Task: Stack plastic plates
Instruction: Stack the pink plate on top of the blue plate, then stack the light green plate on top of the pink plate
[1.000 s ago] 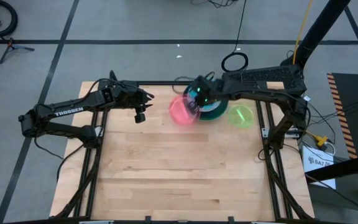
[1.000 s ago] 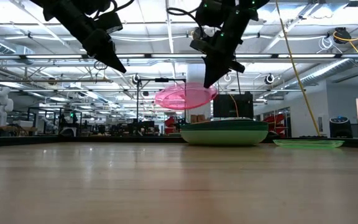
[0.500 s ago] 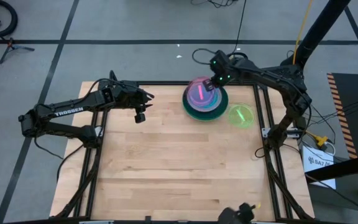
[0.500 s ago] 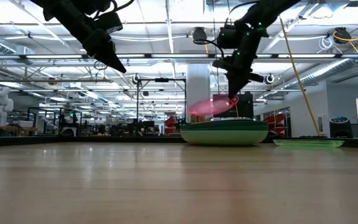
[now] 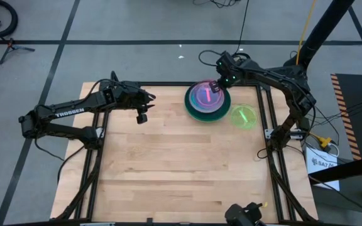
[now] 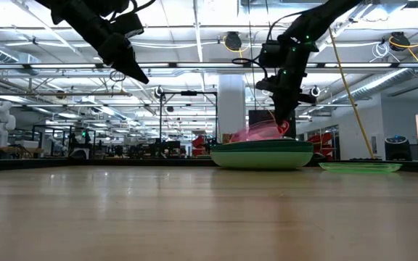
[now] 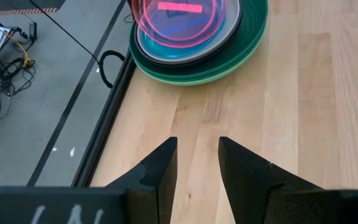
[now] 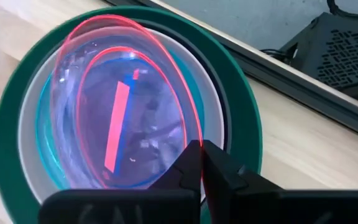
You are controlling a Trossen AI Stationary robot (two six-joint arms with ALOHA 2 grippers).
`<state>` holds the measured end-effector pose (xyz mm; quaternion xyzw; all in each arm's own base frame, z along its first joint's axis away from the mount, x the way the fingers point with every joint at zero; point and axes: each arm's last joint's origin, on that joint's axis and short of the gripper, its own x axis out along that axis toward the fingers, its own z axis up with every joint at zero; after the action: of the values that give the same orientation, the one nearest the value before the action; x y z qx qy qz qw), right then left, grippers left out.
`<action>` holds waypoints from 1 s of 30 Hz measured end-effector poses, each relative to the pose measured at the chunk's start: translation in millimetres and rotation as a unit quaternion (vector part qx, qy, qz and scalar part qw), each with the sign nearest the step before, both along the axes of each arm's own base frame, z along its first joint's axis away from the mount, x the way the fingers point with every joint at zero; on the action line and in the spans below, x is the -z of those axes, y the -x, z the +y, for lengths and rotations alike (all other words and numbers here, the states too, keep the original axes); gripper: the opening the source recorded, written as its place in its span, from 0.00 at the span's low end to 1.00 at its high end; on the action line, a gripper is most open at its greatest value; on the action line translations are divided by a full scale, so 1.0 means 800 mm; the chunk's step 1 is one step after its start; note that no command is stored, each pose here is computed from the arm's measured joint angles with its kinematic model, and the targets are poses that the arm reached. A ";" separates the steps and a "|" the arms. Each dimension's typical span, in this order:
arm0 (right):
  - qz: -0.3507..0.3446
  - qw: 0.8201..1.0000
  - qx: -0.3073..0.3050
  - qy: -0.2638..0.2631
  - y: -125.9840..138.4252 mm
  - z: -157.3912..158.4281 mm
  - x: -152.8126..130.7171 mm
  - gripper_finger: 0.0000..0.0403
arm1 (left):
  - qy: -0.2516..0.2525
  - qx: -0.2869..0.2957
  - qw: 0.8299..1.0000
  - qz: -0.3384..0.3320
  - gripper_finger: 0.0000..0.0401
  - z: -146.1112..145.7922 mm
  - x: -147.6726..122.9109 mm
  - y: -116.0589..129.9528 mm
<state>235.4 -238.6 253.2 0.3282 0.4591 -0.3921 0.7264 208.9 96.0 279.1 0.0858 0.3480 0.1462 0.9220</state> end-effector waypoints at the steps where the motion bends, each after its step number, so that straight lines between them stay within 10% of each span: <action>1: -0.001 1.000 0.000 0.000 0.000 0.000 0.002 0.00 | 0.000 0.000 1.000 0.000 0.31 0.000 0.000 0.000; 30: 0.059 0.998 0.007 -0.018 0.006 0.023 0.015 0.19 | 0.000 0.000 1.000 0.001 0.31 0.000 0.000 0.000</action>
<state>230.4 -219.9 241.1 0.3206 0.5058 -0.4072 0.6896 208.8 95.8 279.0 0.0857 0.3486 0.1459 0.9219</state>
